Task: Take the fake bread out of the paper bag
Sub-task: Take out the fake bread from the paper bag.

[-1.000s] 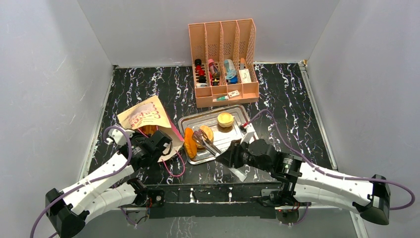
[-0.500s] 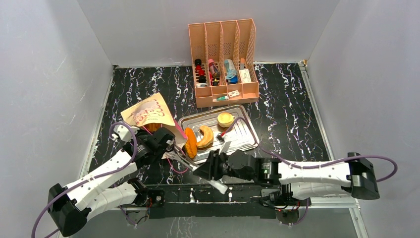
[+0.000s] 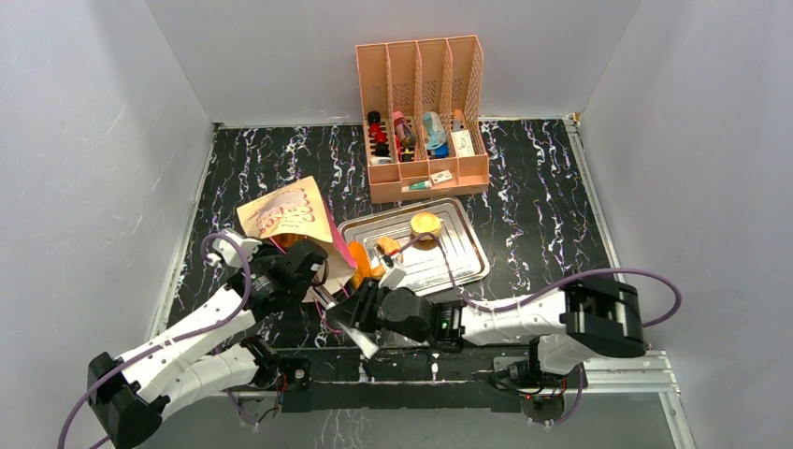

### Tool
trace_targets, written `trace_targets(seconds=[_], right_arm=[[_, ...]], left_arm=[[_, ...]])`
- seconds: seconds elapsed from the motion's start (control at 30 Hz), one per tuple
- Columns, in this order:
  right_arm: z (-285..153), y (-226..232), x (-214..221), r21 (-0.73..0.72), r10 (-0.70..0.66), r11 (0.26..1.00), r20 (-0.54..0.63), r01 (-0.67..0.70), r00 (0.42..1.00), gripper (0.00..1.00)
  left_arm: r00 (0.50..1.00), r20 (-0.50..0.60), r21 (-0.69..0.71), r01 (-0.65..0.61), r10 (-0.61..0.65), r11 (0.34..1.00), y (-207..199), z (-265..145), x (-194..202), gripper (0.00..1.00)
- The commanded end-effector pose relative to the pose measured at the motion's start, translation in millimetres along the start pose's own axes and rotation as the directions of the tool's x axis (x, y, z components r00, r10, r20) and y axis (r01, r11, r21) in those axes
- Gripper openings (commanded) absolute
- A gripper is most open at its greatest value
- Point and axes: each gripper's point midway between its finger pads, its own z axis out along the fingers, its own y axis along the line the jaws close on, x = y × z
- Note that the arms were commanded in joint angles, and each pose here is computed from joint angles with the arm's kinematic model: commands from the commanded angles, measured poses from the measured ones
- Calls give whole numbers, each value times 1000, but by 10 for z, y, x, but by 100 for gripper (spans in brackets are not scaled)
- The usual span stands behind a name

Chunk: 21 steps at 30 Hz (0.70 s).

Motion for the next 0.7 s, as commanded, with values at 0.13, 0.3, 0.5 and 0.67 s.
trace_targets(seconds=[0.13,0.3,0.5,0.67], right_arm=[[336,762,-526,-180,196,969,126,-172,972,29],[442,670,-401,-130,169,979,84,-157,982,35],[377,475,-295,-94,190,978,46,-185,981,40],[349,324,-170,-64,209,976,-1,-209,978,41]], left_arm=[[999,-18,13,50,-50,999,50,-12,-1,0],[999,-12,13,48,-48,999,69,-14,-28,0],[999,-1,15,44,-44,999,94,-13,-62,0],[999,4,15,41,-41,999,102,-8,-59,0]])
